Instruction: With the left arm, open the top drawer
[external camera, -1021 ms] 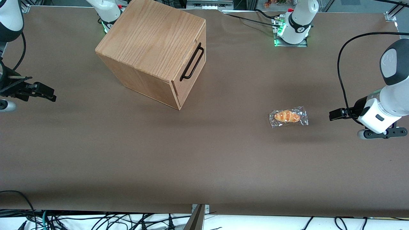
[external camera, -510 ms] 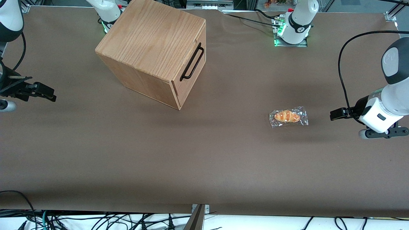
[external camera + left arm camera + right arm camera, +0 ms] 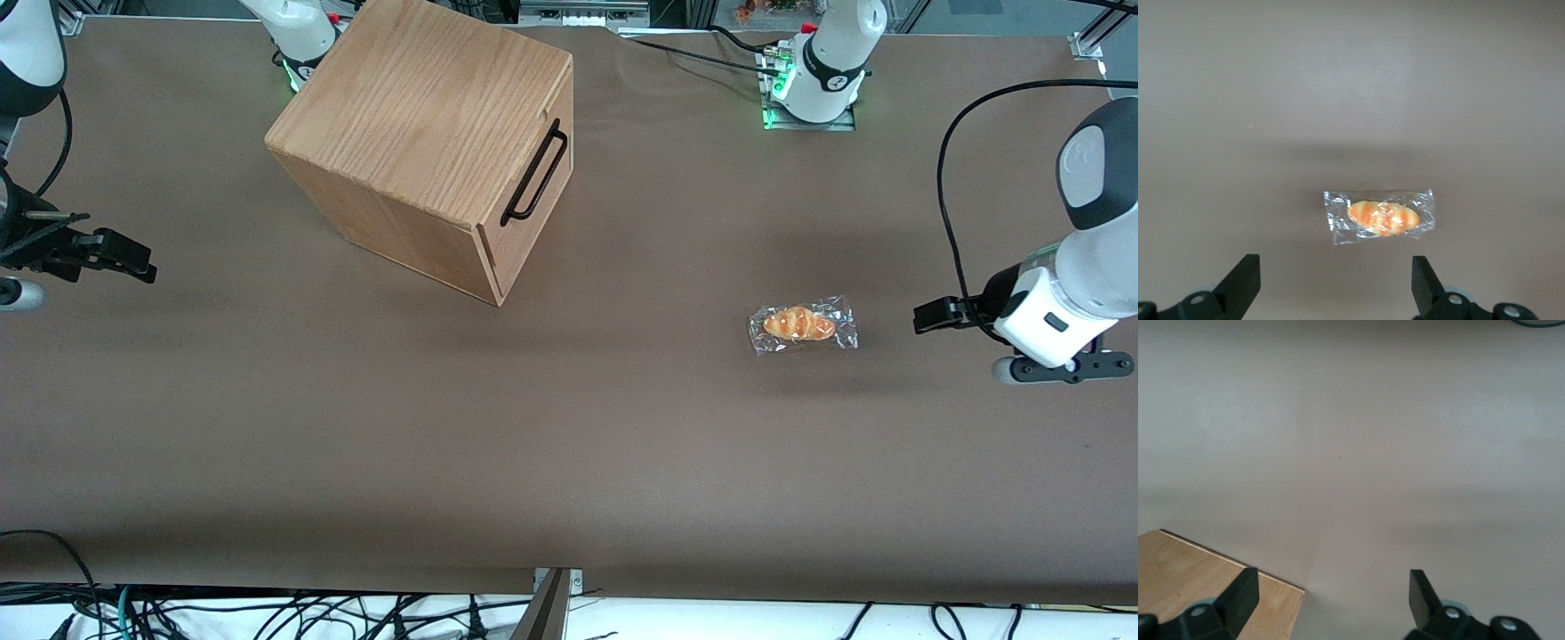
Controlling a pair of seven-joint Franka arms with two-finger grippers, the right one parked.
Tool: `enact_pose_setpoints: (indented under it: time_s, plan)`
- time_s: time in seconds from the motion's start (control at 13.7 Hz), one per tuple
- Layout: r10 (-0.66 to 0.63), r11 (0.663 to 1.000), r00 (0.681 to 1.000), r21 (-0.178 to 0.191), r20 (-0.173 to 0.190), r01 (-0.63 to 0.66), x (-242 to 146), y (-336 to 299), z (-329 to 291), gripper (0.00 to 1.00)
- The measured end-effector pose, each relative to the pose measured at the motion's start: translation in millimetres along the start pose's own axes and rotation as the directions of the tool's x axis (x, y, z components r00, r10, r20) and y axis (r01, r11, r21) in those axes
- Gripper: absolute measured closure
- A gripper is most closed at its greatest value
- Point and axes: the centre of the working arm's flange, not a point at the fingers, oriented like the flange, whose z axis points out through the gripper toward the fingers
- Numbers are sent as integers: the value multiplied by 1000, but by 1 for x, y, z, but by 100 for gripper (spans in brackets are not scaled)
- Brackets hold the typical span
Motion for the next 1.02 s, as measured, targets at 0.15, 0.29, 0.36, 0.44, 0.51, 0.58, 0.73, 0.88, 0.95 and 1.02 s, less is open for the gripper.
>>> enact_pose_setpoints:
  time_s: [0.15, 0.29, 0.36, 0.44, 0.51, 0.58, 0.73, 0.88, 0.95, 1.02]
  plan:
    - [54, 999, 999, -9, 7, -54, -6, 32, 0, 0]
    - [103, 994, 995, -19, 15, -103, -13, 65, 0, 0]
    - [118, 993, 993, -23, 19, -117, -17, 79, -1, 0]
    - [129, 991, 991, -27, 24, -129, -22, 93, -1, 0]
    - [137, 990, 990, -30, 29, -136, -26, 104, -1, 0]
    - [147, 989, 989, -32, 33, -146, -29, 114, -1, 0]
    - [169, 985, 985, -33, 40, -168, -35, 130, 0, 0]
    - [189, 982, 981, -32, 46, -188, -40, 145, 2, 0]
    - [189, 982, 981, -37, 51, -187, -43, 154, 3, 0]
    - [182, 983, 982, -43, 57, -180, -47, 165, 5, 0]
